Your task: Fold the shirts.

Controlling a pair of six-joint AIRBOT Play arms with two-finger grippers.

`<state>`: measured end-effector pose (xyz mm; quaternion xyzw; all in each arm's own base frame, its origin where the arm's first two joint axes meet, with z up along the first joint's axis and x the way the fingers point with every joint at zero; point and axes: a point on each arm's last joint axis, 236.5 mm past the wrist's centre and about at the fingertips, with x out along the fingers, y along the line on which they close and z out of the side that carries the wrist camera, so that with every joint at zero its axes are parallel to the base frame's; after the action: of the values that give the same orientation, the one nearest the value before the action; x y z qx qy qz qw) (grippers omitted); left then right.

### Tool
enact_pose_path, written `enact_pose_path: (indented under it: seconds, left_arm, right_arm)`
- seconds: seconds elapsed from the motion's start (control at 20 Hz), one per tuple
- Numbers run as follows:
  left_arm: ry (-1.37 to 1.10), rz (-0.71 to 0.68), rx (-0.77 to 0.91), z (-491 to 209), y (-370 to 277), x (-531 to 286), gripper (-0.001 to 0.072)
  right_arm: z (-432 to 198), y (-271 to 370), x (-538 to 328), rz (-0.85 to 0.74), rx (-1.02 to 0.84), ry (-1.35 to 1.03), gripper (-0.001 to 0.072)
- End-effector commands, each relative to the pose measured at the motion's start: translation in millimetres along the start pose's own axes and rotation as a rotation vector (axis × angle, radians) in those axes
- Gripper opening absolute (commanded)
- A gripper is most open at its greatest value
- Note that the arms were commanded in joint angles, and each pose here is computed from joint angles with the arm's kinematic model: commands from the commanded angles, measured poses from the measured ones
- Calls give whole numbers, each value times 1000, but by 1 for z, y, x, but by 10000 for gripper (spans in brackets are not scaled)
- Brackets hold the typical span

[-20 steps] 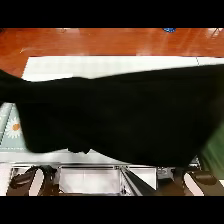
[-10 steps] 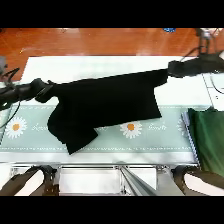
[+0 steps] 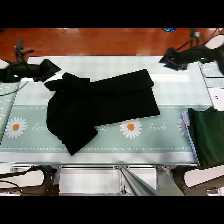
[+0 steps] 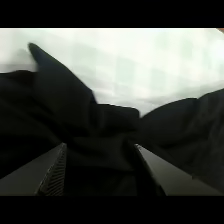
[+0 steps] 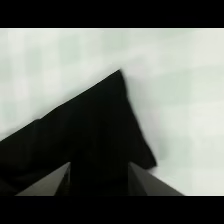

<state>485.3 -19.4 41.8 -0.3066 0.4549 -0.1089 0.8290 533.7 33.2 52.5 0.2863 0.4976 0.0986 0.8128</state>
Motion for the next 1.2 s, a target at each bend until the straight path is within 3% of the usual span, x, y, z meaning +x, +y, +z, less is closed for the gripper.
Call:
enact_pose_path:
  seconds: [0.0, 0.15, 0.3, 0.4, 0.55, 0.7, 1.15]
  left_arm:
    - [194, 43, -116, -22, 33, -48, 507]
    - [291, 120, -219, -73, 76, -85, 507]
    - [316, 184, -309, -145, 114, -103, 506]
    - [360, 159, -390, -194, 125, -107, 506]
    - [383, 144, -502, -241, 139, -106, 507]
    - [365, 147, -554, -255, 146, -94, 507]
    - [303, 169, -516, -244, 152, -58, 505]
  right_arm:
    - [-9, -40, -54, -67, 34, 72, 408]
    - [-47, -94, -96, -313, -16, 124, 408]
    - [-100, -87, -78, -204, 62, 80, 408]
    - [-154, -50, -59, -30, 11, 123, 408]
    - [-205, -37, -48, 25, 29, 134, 409]
    - [-233, -35, -45, 26, 18, 161, 409]
    - [-233, -35, -45, 28, 32, 156, 408]
